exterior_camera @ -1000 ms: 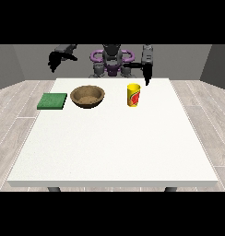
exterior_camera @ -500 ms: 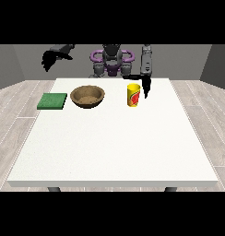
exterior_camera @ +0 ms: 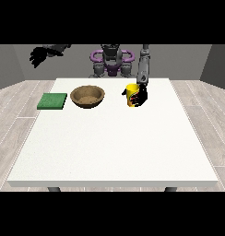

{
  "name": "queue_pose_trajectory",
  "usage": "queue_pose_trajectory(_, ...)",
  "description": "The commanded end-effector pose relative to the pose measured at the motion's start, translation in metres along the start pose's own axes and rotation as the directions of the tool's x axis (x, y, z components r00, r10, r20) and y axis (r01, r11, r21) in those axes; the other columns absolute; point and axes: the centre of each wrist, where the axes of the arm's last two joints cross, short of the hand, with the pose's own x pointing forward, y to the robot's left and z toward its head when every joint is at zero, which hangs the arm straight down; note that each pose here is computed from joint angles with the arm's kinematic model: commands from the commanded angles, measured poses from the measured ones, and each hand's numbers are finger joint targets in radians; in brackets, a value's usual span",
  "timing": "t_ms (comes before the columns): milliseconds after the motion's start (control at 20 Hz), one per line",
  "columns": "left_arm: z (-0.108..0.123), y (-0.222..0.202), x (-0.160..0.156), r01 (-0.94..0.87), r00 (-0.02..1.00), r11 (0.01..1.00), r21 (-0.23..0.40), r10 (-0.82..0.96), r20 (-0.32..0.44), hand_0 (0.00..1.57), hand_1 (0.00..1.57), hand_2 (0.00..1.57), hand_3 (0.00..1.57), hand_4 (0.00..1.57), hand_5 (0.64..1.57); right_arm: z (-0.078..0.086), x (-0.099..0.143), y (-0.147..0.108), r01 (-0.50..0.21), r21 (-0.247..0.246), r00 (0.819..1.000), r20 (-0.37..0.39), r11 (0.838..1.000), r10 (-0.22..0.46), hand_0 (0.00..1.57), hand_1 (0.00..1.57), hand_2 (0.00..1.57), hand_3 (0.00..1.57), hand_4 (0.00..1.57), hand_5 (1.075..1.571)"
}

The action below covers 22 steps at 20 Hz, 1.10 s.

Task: Pick the cup and pour the ball into the bowl, then pick the bowl and place it on the pad

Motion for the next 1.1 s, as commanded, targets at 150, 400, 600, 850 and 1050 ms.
queue_pose_trajectory(150,0.004,-0.013,-0.003,0.283,0.959,0.959,-0.032,-0.283,0.008,1.29,1.29,1.57,1.57,1.17,1.546,-0.001,-0.005,-0.022,0.014,-0.026,0.996,-0.092,1.0,-0.017,0.0,0.0,0.0,0.19,0.0,1.57)
queue_pose_trajectory(400,-0.013,-0.072,0.033,0.455,0.89,0.886,-0.087,-0.448,0.087,1.29,1.29,1.57,1.57,1.19,1.538,0.002,-0.025,-0.03,0.033,-0.036,0.969,-0.242,0.999,-0.041,0.0,0.0,0.0,0.23,0.19,1.569)
queue_pose_trajectory(600,-0.02,-0.128,0.065,0.58,0.812,0.802,-0.144,-0.554,0.181,1.32,1.32,1.57,1.57,1.14,1.551,0.003,-0.043,-0.026,0.057,-0.067,0.952,-0.297,0.996,-0.075,0.0,0.0,0.0,0.24,0.27,1.568)
queue_pose_trajectory(850,0.001,-0.152,0.062,0.738,0.674,0.639,-0.216,-0.707,0.215,1.31,1.31,1.57,1.57,1.14,1.556,-0.007,-0.044,-0.03,0.069,-0.05,0.943,-0.324,0.996,-0.081,0.0,0.0,0.0,0.05,0.37,1.569)
queue_pose_trajectory(1050,0.002,-0.168,0.076,0.815,0.578,0.537,-0.217,-0.774,0.258,1.31,1.31,1.57,1.57,1.14,1.556,0.004,-0.056,-0.043,0.089,-0.07,0.938,-0.331,0.994,-0.107,0.0,0.0,0.0,0.0,0.42,1.569)
